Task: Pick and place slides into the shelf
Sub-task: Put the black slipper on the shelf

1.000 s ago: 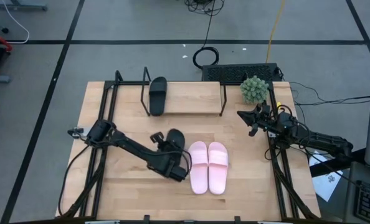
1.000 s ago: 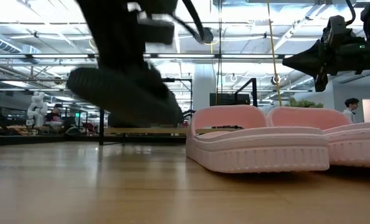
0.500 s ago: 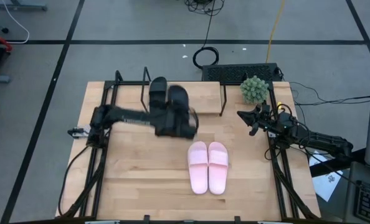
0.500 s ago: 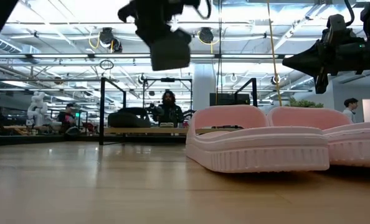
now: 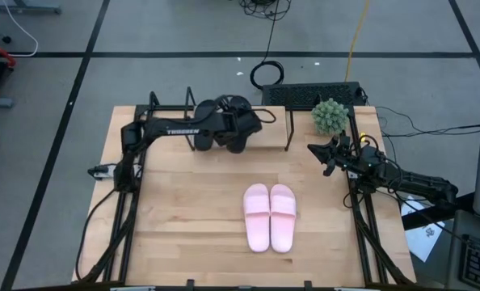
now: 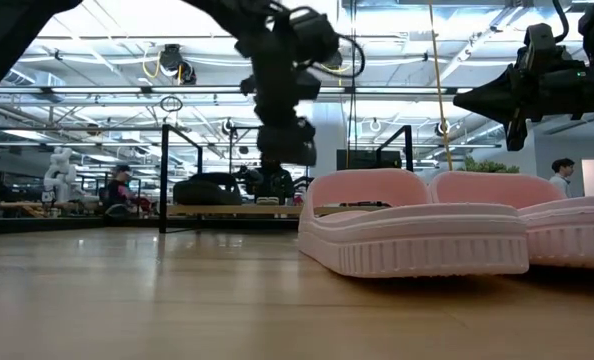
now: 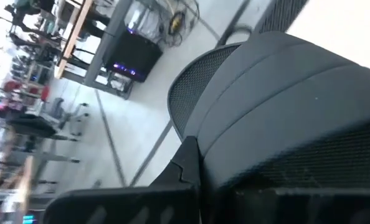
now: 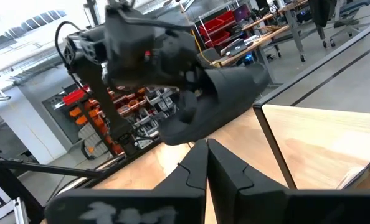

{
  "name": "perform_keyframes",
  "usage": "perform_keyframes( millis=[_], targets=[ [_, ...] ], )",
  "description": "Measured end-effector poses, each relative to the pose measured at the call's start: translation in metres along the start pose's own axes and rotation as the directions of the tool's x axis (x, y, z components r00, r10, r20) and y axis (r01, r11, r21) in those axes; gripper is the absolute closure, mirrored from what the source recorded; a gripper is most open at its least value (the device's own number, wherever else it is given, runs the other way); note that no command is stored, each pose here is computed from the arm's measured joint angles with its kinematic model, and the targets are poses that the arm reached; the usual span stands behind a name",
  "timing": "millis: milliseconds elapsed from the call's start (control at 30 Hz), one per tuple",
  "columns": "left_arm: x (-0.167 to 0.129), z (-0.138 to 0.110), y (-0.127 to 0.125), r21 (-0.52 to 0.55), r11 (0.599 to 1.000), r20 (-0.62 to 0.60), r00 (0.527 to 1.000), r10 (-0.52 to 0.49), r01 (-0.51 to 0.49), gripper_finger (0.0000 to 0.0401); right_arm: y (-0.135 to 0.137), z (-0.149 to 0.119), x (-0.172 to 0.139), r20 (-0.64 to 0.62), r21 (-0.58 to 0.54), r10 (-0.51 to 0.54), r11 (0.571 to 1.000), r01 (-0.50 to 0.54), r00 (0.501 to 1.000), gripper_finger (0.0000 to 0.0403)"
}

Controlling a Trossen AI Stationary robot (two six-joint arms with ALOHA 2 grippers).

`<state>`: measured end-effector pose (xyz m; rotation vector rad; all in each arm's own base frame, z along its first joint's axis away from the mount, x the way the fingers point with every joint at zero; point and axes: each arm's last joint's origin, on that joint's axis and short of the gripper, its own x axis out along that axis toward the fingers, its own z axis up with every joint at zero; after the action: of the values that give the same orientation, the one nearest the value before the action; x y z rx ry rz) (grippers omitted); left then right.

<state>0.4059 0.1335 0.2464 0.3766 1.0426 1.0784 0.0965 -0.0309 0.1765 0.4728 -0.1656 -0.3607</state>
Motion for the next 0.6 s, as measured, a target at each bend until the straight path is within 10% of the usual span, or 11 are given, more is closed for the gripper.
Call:
perform_keyframes(
  millis=[600],
  targets=[
    [0.067,-0.035,0.003,-0.04,0.996,-0.049,0.995,-0.084,0.082,0.0401,-0.001,0.001,0.0,0.017,-0.002,-0.026,1.0,0.026,1.0,0.0403]
  ],
)
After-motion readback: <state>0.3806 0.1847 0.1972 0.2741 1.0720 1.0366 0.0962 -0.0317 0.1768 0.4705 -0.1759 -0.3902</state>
